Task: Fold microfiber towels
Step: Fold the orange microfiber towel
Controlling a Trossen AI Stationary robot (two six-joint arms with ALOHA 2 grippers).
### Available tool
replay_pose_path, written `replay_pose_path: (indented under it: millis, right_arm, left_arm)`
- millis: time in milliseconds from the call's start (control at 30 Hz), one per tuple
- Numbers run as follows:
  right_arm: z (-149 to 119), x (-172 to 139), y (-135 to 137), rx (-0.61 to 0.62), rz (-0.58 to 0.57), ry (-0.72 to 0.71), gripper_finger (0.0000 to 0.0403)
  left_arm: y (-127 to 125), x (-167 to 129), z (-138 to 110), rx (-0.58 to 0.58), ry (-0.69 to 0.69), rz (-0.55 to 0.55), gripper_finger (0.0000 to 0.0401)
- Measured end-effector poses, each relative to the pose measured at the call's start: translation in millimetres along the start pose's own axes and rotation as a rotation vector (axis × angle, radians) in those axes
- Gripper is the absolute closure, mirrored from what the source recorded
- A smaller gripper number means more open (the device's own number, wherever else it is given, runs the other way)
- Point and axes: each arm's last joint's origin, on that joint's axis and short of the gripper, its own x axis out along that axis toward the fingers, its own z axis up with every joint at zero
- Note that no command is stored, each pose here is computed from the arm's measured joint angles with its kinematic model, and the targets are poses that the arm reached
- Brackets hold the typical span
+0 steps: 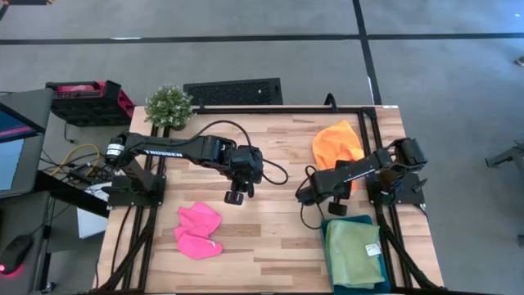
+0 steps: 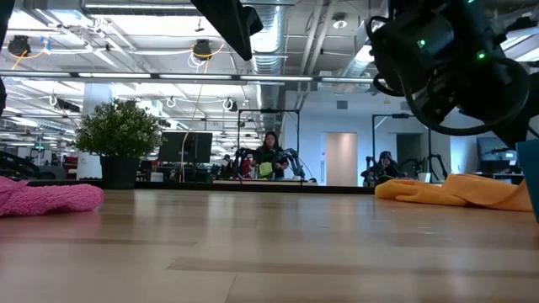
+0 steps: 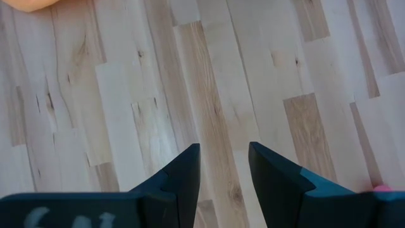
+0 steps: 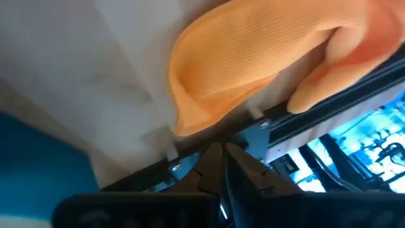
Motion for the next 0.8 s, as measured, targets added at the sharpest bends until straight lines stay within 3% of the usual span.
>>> replay_pose_path:
  millis: [433, 800]
  right_arm:
    - [6.9, 0.1, 4.2, -0.077, 0.092, -0.045, 0.0263]
    - [5.7, 26.3, 7.2, -0.081, 0.116, 0.010, 0.0250]
  left_arm:
    - [-0.2, 0.0, -1.3, 0.000, 0.013, -0.002, 0.0273]
    - [-0.3, 0.0, -1.5, 0.000, 0.015, -0.003, 0.0273]
